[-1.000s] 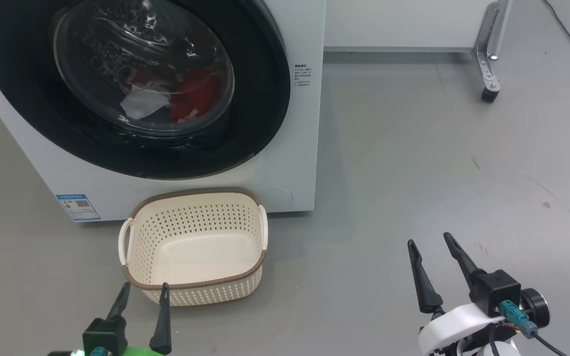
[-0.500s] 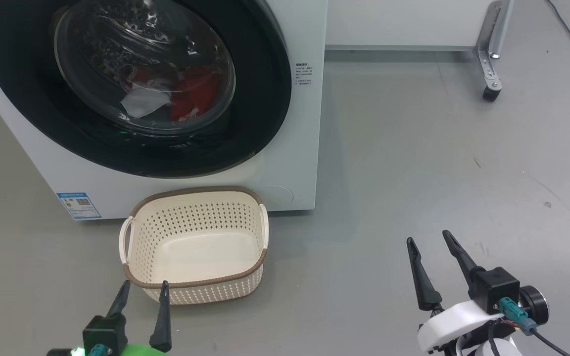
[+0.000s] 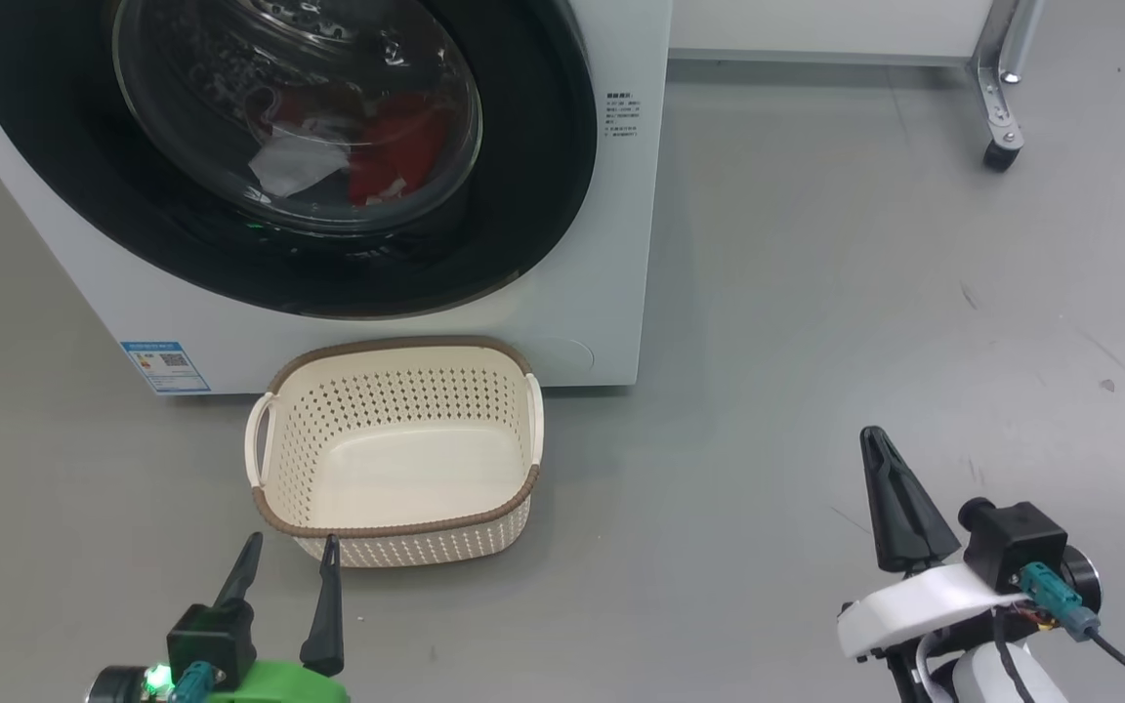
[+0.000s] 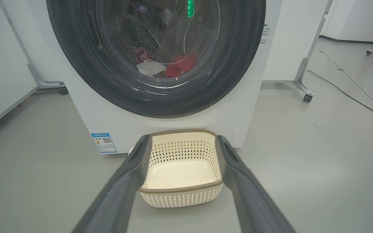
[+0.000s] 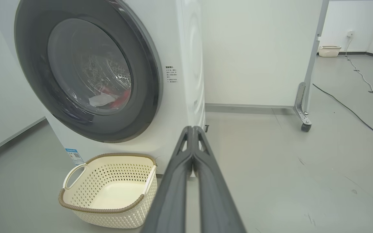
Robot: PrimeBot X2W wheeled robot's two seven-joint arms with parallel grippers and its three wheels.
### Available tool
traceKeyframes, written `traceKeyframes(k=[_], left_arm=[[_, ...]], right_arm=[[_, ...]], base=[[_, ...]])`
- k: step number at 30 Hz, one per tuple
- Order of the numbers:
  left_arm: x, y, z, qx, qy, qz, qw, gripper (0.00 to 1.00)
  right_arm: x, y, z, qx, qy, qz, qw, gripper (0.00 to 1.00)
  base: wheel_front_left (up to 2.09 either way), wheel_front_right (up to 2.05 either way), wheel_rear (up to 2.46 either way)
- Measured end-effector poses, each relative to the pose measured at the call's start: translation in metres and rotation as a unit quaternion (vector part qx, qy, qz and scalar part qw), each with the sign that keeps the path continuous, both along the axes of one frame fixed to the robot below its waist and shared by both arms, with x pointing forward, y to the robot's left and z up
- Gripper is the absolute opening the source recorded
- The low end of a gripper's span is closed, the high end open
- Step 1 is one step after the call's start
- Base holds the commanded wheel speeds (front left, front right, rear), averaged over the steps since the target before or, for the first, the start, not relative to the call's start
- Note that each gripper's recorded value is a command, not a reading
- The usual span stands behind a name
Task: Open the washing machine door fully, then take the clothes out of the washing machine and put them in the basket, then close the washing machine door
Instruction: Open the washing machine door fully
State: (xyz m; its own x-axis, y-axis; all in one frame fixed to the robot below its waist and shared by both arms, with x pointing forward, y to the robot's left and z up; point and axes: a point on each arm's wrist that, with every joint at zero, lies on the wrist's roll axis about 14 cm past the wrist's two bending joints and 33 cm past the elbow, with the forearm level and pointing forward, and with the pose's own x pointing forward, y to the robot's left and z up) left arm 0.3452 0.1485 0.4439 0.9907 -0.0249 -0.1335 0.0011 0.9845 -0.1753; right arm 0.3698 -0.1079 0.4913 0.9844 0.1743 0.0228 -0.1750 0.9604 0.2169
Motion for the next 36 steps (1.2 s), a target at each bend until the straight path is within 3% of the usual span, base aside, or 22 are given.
traceKeyframes(k=[15, 27, 36], left_arm=[[0.031, 0.007, -0.002, -0.004, 0.001, 0.007, 1.0, 1.0], [0.054, 0.019, -0.012, -0.016, 0.01, 0.022, 1.0, 1.0], [0.066, 0.021, -0.03, -0.029, 0.032, 0.024, 0.999, 1.0]], right_arm=[[0.081, 0.015, 0.042, 0.08, -0.046, 0.032, 0.995, 0.0], [0.166, 0.012, 0.064, 0.257, -0.021, 0.034, 0.966, 0.0], [0.214, 0.04, 0.065, 0.317, 0.017, 0.076, 0.945, 0.0]], base=[[0.0, 0.0, 0.0], [0.0, 0.0, 0.0], [0.0, 0.0, 0.0]])
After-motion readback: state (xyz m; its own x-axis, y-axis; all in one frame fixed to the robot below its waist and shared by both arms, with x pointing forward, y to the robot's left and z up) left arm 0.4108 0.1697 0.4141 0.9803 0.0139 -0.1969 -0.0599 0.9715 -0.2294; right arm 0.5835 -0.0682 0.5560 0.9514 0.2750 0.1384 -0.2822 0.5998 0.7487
